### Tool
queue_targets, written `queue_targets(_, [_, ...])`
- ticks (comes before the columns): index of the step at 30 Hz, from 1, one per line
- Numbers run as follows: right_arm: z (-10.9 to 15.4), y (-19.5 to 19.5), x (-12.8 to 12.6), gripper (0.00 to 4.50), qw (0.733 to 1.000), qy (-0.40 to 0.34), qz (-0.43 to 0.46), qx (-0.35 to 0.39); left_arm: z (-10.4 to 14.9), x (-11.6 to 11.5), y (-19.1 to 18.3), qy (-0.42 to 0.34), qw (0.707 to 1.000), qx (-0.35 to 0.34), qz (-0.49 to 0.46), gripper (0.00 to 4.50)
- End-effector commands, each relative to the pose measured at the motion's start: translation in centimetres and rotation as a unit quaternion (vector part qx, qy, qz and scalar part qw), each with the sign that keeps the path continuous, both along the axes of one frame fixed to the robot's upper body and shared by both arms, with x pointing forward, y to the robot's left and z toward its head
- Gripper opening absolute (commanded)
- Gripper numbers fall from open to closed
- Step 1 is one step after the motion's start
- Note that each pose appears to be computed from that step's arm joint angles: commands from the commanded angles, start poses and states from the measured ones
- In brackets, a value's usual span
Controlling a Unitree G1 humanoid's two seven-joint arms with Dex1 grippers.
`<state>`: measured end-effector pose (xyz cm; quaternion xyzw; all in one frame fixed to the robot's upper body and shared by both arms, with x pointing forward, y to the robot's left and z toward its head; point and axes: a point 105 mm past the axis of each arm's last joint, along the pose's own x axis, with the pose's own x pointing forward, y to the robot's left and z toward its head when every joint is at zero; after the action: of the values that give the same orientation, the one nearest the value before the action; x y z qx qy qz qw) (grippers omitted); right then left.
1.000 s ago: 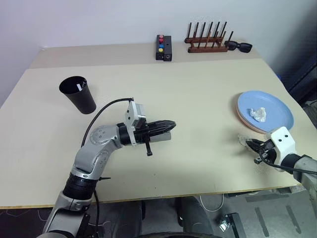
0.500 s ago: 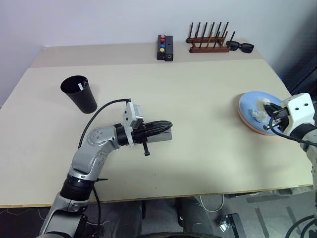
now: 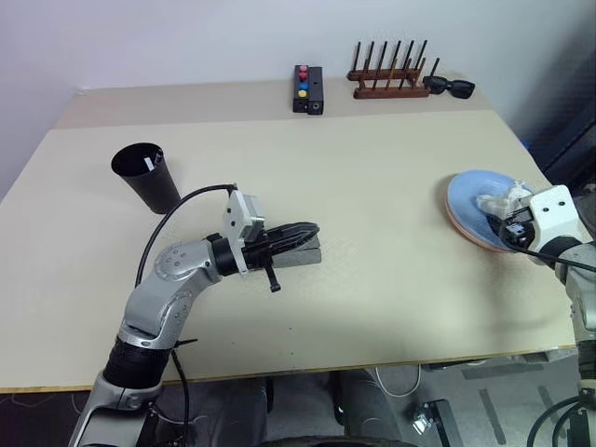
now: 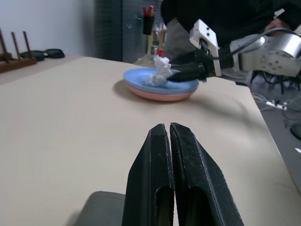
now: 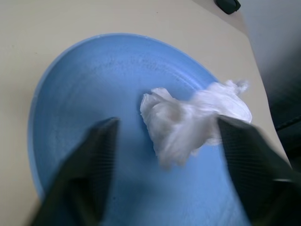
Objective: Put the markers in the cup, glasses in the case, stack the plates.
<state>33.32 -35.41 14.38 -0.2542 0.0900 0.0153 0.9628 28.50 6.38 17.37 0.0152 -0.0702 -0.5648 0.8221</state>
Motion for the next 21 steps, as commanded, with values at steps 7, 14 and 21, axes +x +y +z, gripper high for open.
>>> queue_targets(7, [4.8, 3.5, 0.0, 3.32, 0.993, -0.076, 0.086, -0.005, 1.8, 0.5, 0.4, -0.037, 0.999, -0.014, 0.012, 0.08])
queue_targets(14, [4.8, 10.1, -0.3, 3.32, 0.968, -0.056, 0.242, 0.037, 2.2, 1.7, 4.8, -0.049, 0.992, -0.014, 0.118, 0.08])
queue_targets(21, [2.7, 12.2, 0.0, 3.32, 0.949, -0.020, 0.308, 0.065, 0.4, 1.0, 10.1, -0.038, 0.969, 0.018, 0.243, 0.08])
